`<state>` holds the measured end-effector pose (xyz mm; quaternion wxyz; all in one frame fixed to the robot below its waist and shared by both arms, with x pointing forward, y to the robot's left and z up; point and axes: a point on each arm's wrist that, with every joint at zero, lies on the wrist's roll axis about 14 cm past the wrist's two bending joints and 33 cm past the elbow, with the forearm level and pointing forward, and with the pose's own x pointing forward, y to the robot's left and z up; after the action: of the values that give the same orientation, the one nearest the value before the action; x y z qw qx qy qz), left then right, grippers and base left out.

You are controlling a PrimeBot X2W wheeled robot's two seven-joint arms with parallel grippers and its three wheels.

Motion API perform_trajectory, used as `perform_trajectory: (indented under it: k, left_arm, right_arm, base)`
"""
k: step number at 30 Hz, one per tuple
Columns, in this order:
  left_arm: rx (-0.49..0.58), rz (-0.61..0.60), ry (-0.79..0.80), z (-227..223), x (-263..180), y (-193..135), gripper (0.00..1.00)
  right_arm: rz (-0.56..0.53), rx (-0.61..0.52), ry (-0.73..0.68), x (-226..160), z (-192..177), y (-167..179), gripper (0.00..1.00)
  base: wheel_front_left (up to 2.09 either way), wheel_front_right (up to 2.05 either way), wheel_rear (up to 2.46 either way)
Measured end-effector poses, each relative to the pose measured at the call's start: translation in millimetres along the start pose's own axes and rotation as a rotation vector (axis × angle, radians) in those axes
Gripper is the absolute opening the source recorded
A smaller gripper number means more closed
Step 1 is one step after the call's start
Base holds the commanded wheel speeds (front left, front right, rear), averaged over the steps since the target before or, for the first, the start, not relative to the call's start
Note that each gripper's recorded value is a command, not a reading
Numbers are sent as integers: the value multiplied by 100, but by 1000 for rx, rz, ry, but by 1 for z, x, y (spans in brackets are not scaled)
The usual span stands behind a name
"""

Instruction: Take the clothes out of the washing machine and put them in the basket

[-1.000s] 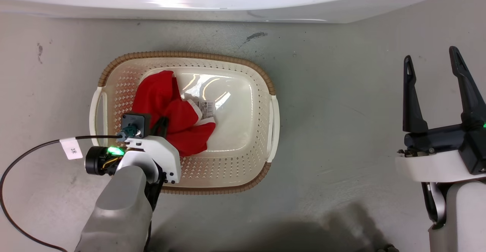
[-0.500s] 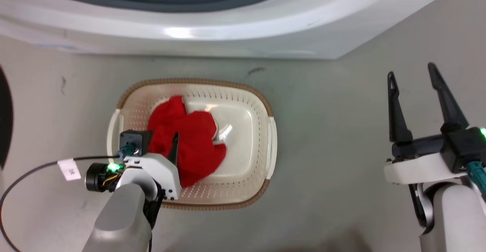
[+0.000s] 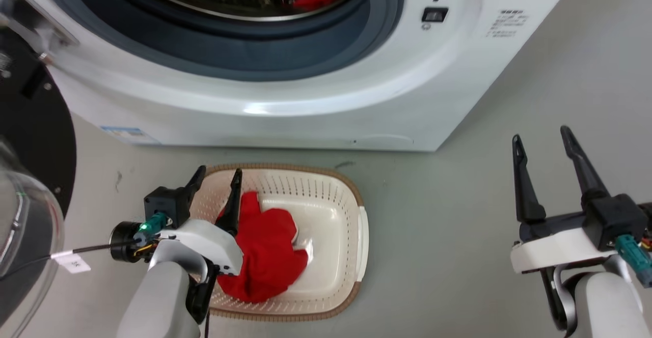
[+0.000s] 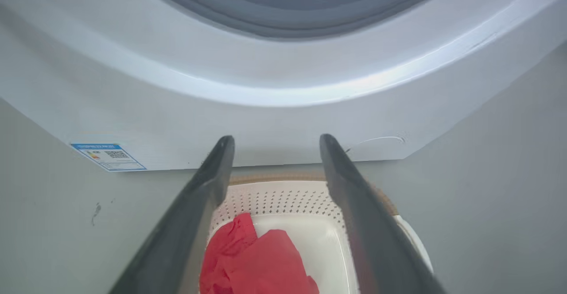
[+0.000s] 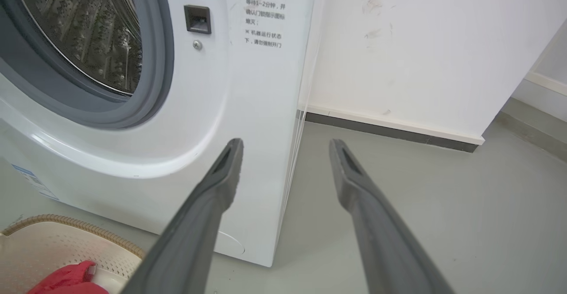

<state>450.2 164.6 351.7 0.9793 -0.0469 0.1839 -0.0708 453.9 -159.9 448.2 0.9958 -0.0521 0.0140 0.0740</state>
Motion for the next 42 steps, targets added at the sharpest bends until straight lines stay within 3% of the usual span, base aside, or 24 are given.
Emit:
perform_trajectory:
  k: [13, 23, 33, 42]
  left_arm:
    - [81, -110, -258, 83, -36, -31, 100]
    - [143, -202, -315, 107, -28, -53, 100]
    - [211, -251, -239, 144, 52, -60, 100]
    - [244, -247, -3, 148, 158, -56, 100]
  right_arm:
    - [-33, 41, -45, -35, 27, -6, 100]
    - [-99, 65, -53, -57, 33, -25, 100]
    - [-160, 47, 18, -65, 10, -45, 100]
    - [-214, 75, 74, -53, -15, -64, 100]
  base:
    - [0, 0, 0]
    - [0, 0, 0]
    - [0, 0, 0]
    - [0, 0, 0]
